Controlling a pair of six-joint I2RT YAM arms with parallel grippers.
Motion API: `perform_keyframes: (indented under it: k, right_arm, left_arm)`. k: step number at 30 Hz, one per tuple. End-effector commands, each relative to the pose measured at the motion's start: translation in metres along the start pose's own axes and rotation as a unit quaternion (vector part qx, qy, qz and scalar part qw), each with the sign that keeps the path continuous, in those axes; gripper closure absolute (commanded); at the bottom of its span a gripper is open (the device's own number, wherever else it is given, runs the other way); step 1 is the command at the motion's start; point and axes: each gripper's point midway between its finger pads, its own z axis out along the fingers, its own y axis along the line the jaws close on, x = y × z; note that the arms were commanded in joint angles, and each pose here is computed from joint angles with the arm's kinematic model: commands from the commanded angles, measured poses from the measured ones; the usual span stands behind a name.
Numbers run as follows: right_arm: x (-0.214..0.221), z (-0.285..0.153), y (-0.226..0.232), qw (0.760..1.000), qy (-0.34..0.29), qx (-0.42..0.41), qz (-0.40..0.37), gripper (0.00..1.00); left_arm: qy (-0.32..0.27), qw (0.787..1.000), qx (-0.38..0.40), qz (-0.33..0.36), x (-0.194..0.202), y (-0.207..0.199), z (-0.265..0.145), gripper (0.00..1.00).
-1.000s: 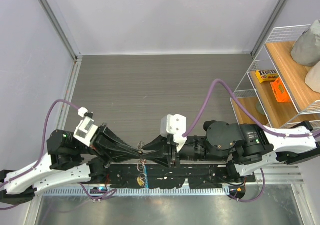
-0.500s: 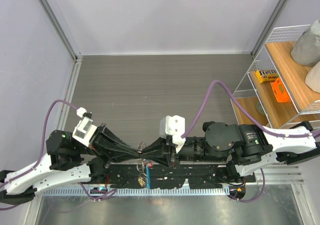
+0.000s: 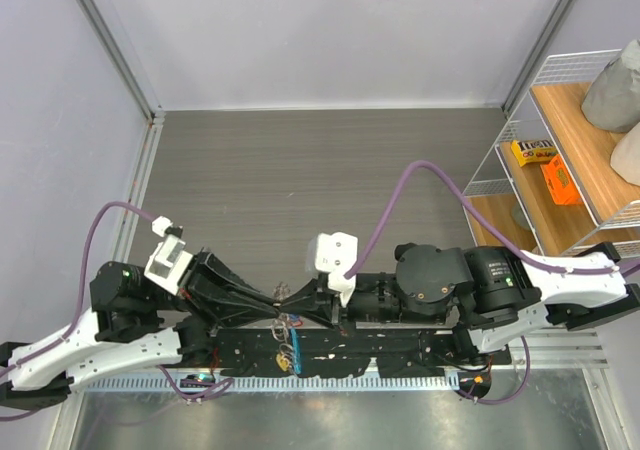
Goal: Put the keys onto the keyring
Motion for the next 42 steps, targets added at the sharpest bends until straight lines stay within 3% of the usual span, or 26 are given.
perform_keyframes:
  k: [1,7,12,21,34,42]
  right_arm:
    - [0.008,-0.008,-0.011,0.998,0.049,0.024,-0.025,0.95]
    - [0.023,-0.017,-0.025,0.99,0.118,0.056,-0.047,0.95]
    - [0.043,-0.027,-0.03,0.978,0.19,0.063,-0.062,0.95]
    - [0.089,-0.028,-0.031,0.943,0.319,0.069,-0.065,0.95]
    - [0.137,-0.059,-0.073,0.896,0.413,0.142,-0.086,0.95]
    - [0.153,-0.068,-0.106,0.873,0.438,0.196,-0.086,0.95]
  left_arm:
    - [-0.009,0.998,-0.055,0.017,-0.014,0.008,-0.011,0.78]
    - [0.0,0.993,-0.118,0.02,-0.004,0.026,-0.031,0.62]
    - [0.004,0.988,-0.153,0.02,0.006,0.037,-0.044,0.57]
    - [0.016,0.987,-0.158,0.017,0.014,0.041,-0.045,0.57]
    - [0.026,0.986,-0.163,0.016,0.021,0.043,-0.048,0.57]
    - [0.031,0.985,-0.167,0.022,0.02,0.045,-0.046,0.57]
